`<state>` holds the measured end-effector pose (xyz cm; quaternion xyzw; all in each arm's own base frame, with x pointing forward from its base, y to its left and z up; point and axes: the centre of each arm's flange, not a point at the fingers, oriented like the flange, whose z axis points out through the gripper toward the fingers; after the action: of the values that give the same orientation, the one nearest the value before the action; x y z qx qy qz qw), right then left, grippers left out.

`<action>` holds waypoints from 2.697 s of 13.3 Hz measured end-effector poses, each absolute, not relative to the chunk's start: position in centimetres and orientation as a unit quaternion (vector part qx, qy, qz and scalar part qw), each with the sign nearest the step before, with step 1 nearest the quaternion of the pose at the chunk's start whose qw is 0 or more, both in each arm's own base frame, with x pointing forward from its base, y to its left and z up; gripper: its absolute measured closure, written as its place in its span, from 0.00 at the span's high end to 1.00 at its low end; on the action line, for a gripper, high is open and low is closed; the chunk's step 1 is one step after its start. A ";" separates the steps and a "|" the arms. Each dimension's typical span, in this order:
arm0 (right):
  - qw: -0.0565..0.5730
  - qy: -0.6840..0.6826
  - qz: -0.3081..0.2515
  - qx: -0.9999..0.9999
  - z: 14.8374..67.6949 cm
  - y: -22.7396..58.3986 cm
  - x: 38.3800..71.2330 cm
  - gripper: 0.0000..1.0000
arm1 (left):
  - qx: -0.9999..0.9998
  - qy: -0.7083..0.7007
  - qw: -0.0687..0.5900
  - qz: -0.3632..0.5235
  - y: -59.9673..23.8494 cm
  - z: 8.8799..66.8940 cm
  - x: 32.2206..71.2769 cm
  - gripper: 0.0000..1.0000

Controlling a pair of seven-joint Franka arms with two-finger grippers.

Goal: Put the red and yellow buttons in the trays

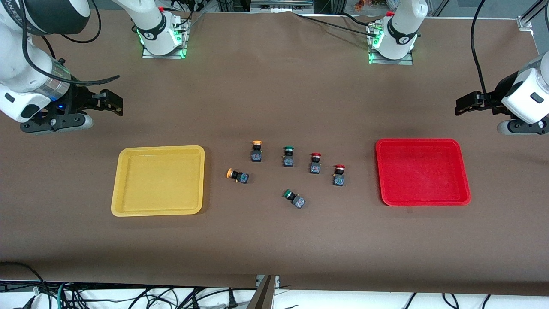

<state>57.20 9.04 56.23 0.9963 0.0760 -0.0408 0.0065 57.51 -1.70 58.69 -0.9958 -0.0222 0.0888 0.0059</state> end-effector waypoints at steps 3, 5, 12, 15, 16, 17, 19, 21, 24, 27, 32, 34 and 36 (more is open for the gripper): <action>0.006 0.076 -0.041 0.996 56.2 9.0 57.2 1.00 | -0.996 -0.024 0.000 0.089 -1.6 58.7 57.5 1.00; 0.006 0.076 -0.041 0.996 56.2 9.0 57.2 1.00 | -0.996 -0.026 -0.002 0.089 -1.4 58.7 57.5 1.00; 0.006 0.076 -0.041 0.996 56.2 9.0 57.2 1.00 | -0.996 -0.026 -0.002 0.089 -1.4 58.7 57.5 1.00; 0.006 0.076 -0.041 0.996 56.2 9.1 57.2 1.00 | -0.996 -0.026 -0.002 0.089 -1.4 58.7 57.5 1.00; 0.006 0.077 -0.041 0.996 56.2 9.1 57.2 1.00 | -0.996 -0.026 -0.002 0.089 -1.4 58.7 57.5 1.00; 0.006 0.077 -0.041 0.996 56.2 9.2 57.2 1.00 | -0.996 -0.026 -0.002 0.090 -1.4 58.6 57.6 1.00; 0.006 0.078 -0.041 0.996 56.3 9.2 57.2 1.00 | -0.996 -0.026 -0.003 0.089 -1.5 58.6 57.8 1.00; 0.006 0.078 -0.040 0.996 56.3 9.2 57.2 1.00 | -0.997 -0.024 -0.004 0.079 -1.7 59.1 58.8 1.00; 0.006 0.078 -0.040 0.996 56.3 9.2 57.2 1.00 | -0.997 -0.012 -0.007 0.070 -3.2 59.2 60.4 1.00; 0.006 0.078 -0.040 0.996 56.3 9.3 57.2 1.00 | -0.997 0.021 -0.016 0.072 -7.5 58.4 61.3 1.00; 0.006 0.078 -0.040 0.996 56.3 9.3 57.2 1.00 | -0.998 0.032 -0.016 0.049 -14.7 57.7 61.7 1.00; 0.006 0.078 -0.040 0.996 56.3 9.3 57.2 1.00 | -0.998 0.045 -0.015 0.048 -18.3 55.5 62.3 1.00; 0.006 0.078 -0.039 0.996 56.4 9.3 57.2 1.00 | -0.997 0.060 -0.015 0.049 -21.4 51.7 63.4 1.00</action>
<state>57.17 9.28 56.36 0.9961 0.0781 -0.0394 0.0062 63.36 -21.43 51.70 -0.9969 0.0602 0.0486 -0.0146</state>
